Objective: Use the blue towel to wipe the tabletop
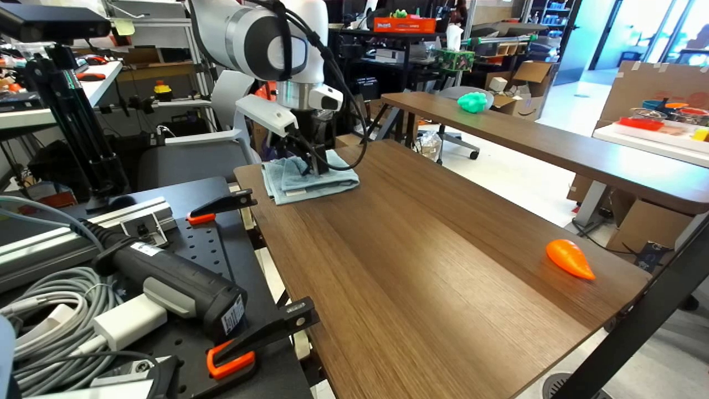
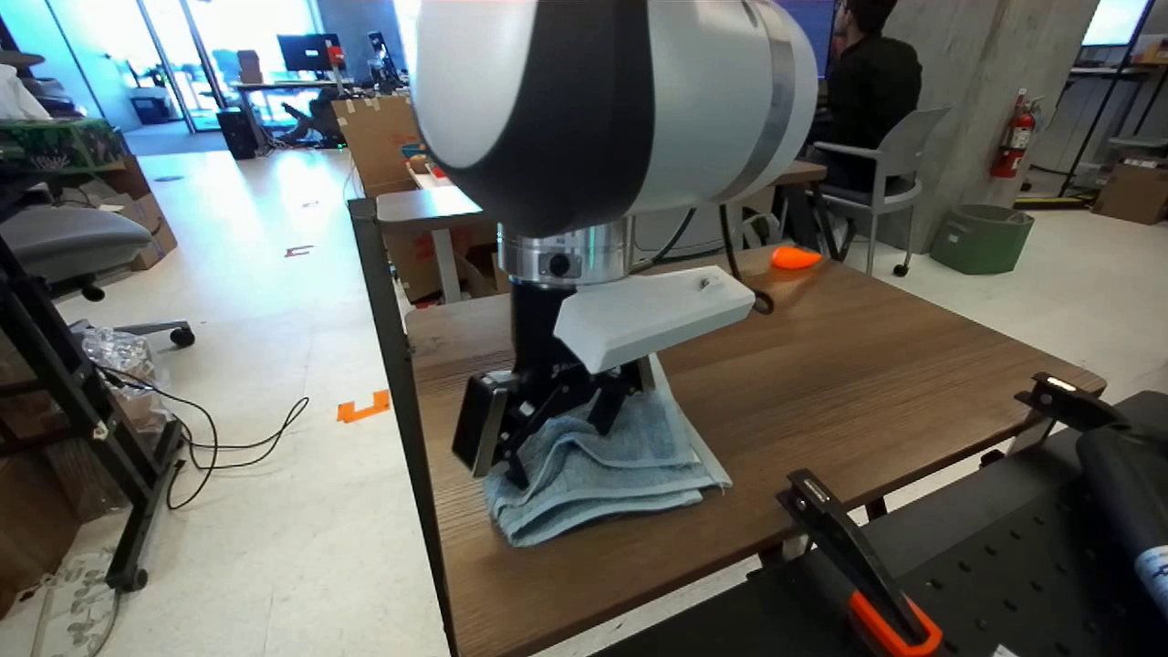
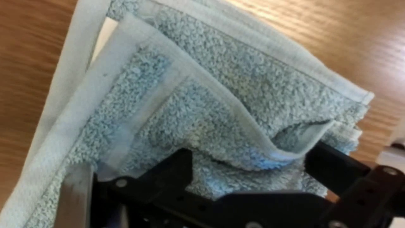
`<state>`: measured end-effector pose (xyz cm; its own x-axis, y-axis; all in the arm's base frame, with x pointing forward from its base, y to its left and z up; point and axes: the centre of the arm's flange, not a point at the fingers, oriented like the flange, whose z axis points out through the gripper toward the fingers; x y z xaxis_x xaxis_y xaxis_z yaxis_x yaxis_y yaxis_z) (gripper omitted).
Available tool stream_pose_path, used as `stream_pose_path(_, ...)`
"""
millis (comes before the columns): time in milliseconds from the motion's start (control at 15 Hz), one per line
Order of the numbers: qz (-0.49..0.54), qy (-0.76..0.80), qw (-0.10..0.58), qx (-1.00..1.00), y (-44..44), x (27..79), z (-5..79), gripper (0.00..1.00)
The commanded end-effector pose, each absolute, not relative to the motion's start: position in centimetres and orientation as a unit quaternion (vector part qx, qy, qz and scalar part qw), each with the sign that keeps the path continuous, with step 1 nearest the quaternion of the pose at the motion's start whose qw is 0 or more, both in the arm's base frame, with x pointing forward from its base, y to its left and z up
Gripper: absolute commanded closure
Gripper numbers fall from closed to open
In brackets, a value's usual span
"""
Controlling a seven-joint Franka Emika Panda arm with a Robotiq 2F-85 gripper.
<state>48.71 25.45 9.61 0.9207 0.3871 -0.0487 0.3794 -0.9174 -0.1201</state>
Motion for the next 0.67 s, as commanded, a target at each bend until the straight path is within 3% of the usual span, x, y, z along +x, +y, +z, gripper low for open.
stream_pose_path(0, 0.063, -0.266, 0.067, -0.959, 30.3, 44.6, 7.8, 0.00)
stream_pose_path(200, 0.064, -0.268, 0.057, -0.960, 30.4, 44.4, 8.1, 0.00)
stream_pose_path(600, 0.030, -0.141, 0.007, -0.990, 20.1, 49.4, 9.1, 0.00)
